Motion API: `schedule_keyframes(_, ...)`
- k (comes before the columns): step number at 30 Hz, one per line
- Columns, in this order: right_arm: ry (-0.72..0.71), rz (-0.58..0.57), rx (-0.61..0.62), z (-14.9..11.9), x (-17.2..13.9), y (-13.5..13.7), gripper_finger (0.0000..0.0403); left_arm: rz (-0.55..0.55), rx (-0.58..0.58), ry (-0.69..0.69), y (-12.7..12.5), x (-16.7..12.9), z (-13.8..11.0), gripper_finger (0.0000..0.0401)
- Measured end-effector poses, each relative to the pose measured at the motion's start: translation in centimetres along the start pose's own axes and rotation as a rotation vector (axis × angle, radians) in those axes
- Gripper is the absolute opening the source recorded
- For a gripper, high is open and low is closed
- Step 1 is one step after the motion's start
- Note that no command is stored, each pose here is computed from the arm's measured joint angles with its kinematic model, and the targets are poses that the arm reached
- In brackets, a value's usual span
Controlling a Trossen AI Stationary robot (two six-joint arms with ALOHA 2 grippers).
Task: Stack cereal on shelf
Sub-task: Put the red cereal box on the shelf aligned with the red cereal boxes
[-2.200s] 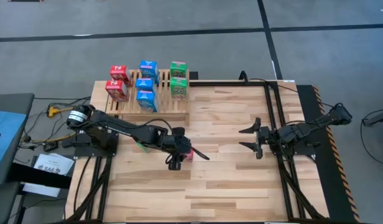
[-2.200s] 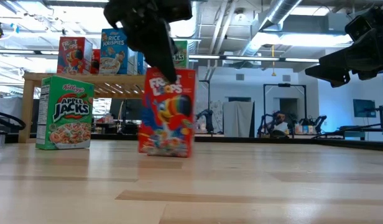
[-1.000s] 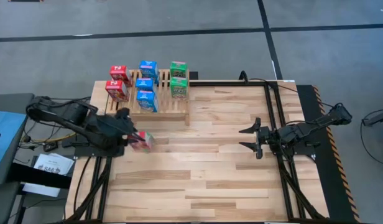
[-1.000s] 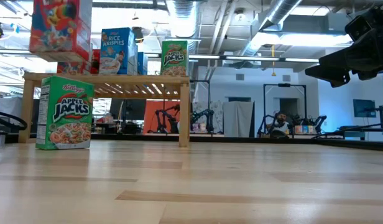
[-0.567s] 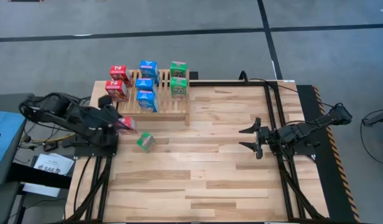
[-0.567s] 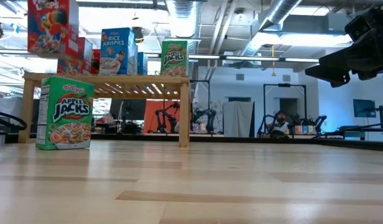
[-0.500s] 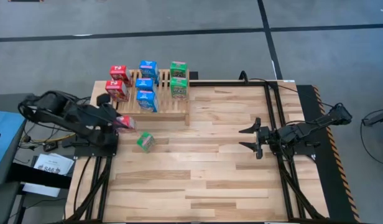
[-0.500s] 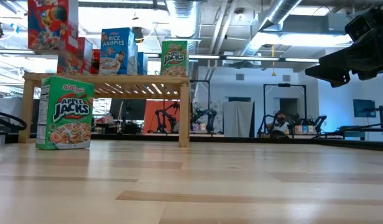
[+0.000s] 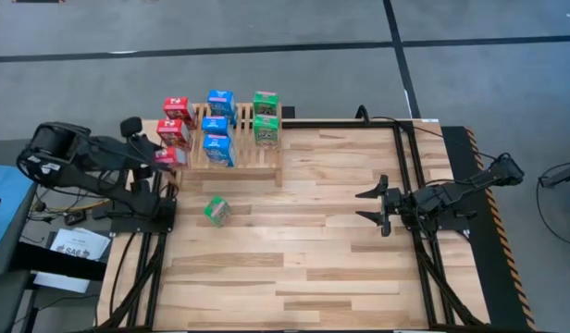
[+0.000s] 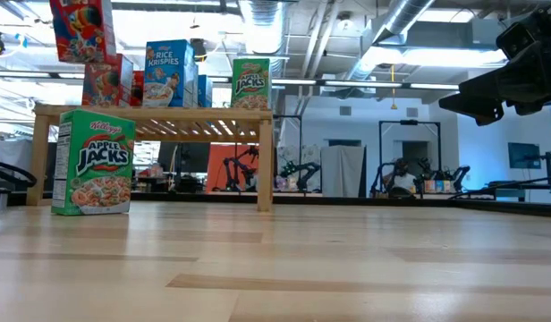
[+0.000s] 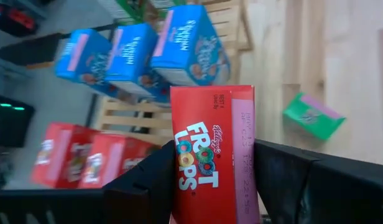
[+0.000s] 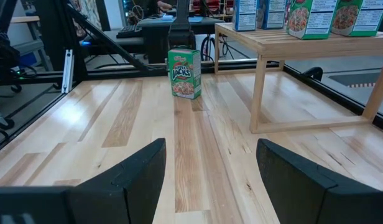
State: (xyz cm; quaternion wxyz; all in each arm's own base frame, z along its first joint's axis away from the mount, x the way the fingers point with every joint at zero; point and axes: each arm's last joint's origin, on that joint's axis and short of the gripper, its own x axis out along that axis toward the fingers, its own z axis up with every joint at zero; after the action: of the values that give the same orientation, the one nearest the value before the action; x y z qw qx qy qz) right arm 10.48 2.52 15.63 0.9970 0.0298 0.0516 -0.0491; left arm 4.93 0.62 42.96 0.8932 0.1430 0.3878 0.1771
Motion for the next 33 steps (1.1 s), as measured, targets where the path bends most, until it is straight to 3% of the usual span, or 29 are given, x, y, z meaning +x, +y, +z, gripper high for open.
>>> schedule_keyframes(11,0.0,0.0,0.0,0.0,0.0,0.0,0.0276,0.081,0.07,0.057,0.1,0.7,-0.2,0.0171)
schedule_keyframes(33,0.0,0.0,0.0,0.0,0.0,0.0,0.0276,0.064,0.007,0.239,0.1,3.7,1.6,0.0171)
